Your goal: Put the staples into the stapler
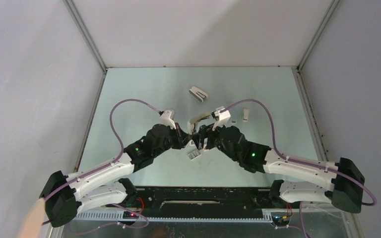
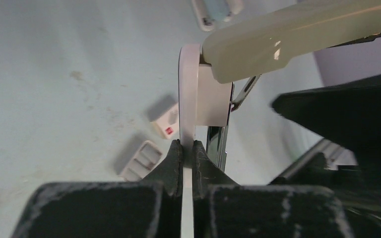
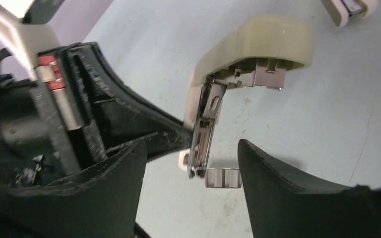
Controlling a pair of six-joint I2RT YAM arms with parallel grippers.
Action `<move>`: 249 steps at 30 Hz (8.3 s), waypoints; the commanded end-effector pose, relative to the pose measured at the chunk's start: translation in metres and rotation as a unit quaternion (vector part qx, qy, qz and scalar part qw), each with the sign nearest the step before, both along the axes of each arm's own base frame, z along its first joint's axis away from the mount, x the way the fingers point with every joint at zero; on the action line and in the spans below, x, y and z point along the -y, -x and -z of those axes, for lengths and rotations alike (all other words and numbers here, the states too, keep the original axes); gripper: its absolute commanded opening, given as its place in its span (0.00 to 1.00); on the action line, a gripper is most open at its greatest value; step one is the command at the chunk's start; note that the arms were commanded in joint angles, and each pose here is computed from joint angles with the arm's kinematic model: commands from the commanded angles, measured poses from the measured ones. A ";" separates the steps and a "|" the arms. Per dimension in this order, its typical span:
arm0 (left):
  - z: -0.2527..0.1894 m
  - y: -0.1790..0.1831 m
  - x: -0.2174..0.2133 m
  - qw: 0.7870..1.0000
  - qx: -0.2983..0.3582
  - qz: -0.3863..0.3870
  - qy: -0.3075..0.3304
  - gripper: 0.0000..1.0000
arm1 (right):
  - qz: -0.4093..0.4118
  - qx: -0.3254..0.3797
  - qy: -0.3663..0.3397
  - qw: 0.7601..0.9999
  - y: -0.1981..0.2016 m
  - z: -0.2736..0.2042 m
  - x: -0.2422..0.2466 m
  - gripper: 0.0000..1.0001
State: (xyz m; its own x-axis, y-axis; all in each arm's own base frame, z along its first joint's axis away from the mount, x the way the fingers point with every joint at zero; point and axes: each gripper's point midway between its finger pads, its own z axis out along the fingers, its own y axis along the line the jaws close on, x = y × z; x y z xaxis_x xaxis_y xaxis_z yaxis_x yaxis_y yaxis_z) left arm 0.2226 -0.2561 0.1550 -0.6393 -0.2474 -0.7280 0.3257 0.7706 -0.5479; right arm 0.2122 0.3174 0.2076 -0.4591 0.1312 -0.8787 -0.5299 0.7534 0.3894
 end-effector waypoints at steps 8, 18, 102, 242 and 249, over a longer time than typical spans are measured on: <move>-0.049 0.012 0.029 0.989 0.004 0.044 0.142 0.00 | 0.119 0.041 -0.040 0.991 -0.036 -0.009 -0.002 0.58; -0.049 0.016 0.031 0.986 -0.001 0.052 0.157 0.00 | 0.113 0.053 -0.025 0.992 -0.038 -0.004 -0.007 0.27; -0.083 -0.002 -0.192 0.956 0.119 -0.207 -0.169 1.00 | -0.002 0.009 0.271 0.963 -0.178 0.037 0.013 0.75; -0.146 0.045 0.032 0.931 0.254 0.231 0.125 0.00 | -0.213 0.049 -0.007 0.976 0.058 -0.035 0.039 0.68; -0.164 0.070 0.037 0.889 0.312 0.289 0.170 0.00 | -0.296 0.073 -0.048 0.951 0.076 -0.056 0.040 0.68</move>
State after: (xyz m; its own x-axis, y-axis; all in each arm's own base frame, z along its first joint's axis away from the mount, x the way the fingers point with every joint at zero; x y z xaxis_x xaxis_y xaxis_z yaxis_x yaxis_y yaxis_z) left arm 0.1731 -0.2918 0.2830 -0.3619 -0.2115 -0.9079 0.8452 0.3363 -0.4153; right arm 0.1696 0.2676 0.2502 -0.3820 0.0021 -0.9242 -0.8107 0.4792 0.3362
